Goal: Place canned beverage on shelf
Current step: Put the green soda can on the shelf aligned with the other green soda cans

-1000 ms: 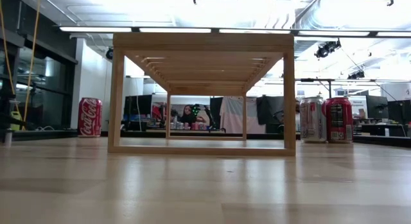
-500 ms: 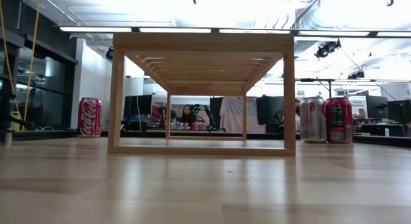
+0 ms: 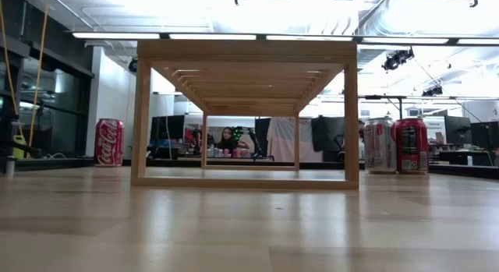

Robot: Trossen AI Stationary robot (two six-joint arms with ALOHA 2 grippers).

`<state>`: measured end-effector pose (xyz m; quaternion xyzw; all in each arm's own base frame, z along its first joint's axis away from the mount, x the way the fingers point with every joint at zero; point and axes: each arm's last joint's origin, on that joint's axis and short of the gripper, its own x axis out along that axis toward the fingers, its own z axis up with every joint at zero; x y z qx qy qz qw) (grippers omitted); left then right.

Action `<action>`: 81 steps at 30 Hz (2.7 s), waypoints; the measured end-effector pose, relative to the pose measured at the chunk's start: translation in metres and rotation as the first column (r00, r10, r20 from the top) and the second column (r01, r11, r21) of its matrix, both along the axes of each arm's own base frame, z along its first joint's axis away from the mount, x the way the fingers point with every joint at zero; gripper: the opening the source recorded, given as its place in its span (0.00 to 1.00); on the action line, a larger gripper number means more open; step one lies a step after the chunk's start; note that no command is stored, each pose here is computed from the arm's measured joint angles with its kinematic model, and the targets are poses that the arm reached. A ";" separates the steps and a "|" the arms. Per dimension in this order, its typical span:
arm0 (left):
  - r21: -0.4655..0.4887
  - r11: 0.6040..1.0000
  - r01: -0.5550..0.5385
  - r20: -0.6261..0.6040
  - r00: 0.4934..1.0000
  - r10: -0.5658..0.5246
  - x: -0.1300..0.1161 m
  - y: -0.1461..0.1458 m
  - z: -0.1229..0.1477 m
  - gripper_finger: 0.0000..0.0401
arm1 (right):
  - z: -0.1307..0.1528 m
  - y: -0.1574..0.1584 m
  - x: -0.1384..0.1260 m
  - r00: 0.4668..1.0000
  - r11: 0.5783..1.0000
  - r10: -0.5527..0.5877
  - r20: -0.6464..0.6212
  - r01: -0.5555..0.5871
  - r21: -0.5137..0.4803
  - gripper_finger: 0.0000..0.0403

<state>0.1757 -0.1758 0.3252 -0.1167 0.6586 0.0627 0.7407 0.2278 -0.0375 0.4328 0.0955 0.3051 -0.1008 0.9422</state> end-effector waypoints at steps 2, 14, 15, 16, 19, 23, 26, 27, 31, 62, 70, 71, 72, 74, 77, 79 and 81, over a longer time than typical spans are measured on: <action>0.010 1.000 0.004 0.022 1.000 -0.004 0.003 -0.006 -0.004 0.89 | 0.000 0.000 0.000 1.000 1.000 -0.004 0.000 0.004 -0.003 0.29; 0.018 0.993 -0.118 0.017 0.993 0.117 -0.016 -0.012 -0.037 0.89 | -0.001 0.000 -0.001 1.000 1.000 -0.017 -0.012 0.016 -0.011 0.29; 0.015 0.993 -0.120 0.019 0.993 0.120 -0.018 -0.011 -0.040 0.89 | -0.001 0.000 -0.001 1.000 1.000 -0.016 -0.018 0.016 -0.010 0.29; 0.018 0.993 -0.119 0.016 0.993 0.119 -0.021 -0.009 -0.043 0.89 | -0.002 0.000 -0.001 1.000 1.000 -0.016 -0.024 0.016 -0.009 0.29; 0.040 0.993 -0.110 0.009 0.994 0.109 -0.024 -0.006 -0.050 0.89 | -0.003 0.000 -0.002 0.999 1.000 -0.018 -0.041 0.018 -0.003 0.29; 0.048 0.997 -0.053 0.015 0.999 0.053 -0.024 -0.006 -0.063 0.89 | -0.004 0.000 -0.003 0.998 1.000 -0.019 -0.051 0.019 -0.001 0.29; 0.036 0.999 -0.036 0.032 0.999 0.035 -0.022 -0.008 -0.067 0.89 | -0.004 0.000 -0.003 0.998 1.000 -0.021 -0.052 0.021 0.001 0.29; 0.045 0.998 -0.037 0.034 0.999 0.036 -0.022 -0.007 -0.068 0.89 | -0.004 0.000 -0.003 0.998 1.000 -0.021 -0.052 0.021 0.001 0.29; 0.059 0.998 -0.038 0.029 0.999 0.036 -0.022 -0.007 -0.074 0.89 | -0.004 0.000 -0.003 0.998 1.000 -0.020 -0.052 0.020 0.001 0.29; 0.095 0.994 0.045 -0.003 0.999 -0.045 -0.027 0.001 -0.111 0.78 | -0.004 -0.001 -0.003 0.998 0.999 -0.034 -0.053 0.034 -0.009 0.29; -0.013 1.000 0.010 -0.028 1.000 -0.010 -0.030 0.015 -0.089 0.71 | -0.003 -0.001 -0.002 0.999 0.999 -0.034 -0.037 0.034 -0.011 0.29; -0.036 0.999 0.014 -0.013 1.000 -0.015 -0.031 0.018 -0.079 0.71 | -0.002 -0.001 -0.001 0.999 1.000 -0.026 -0.024 0.025 -0.006 0.29; -0.057 0.998 0.021 0.009 1.000 -0.020 -0.032 0.021 -0.067 0.71 | -0.001 0.000 0.000 1.000 1.000 -0.015 -0.007 0.015 -0.002 0.29; -0.105 0.994 0.028 0.063 0.998 -0.021 -0.036 0.031 -0.040 0.71 | 0.003 0.000 0.002 0.999 1.000 0.012 0.043 -0.012 0.002 0.29; -0.162 0.987 0.024 0.186 0.982 0.006 -0.041 0.048 0.004 0.71 | 0.011 0.000 0.008 0.989 0.999 0.039 0.144 -0.040 0.009 0.29; -0.184 0.983 0.008 0.296 0.954 0.047 -0.043 0.061 0.032 0.71 | 0.016 0.000 0.014 0.975 0.998 0.057 0.213 -0.060 0.005 0.29; -0.165 0.986 -0.015 0.402 0.912 0.081 -0.041 0.074 0.056 0.71 | 0.020 -0.001 0.021 0.960 0.998 0.056 0.273 -0.064 0.019 0.29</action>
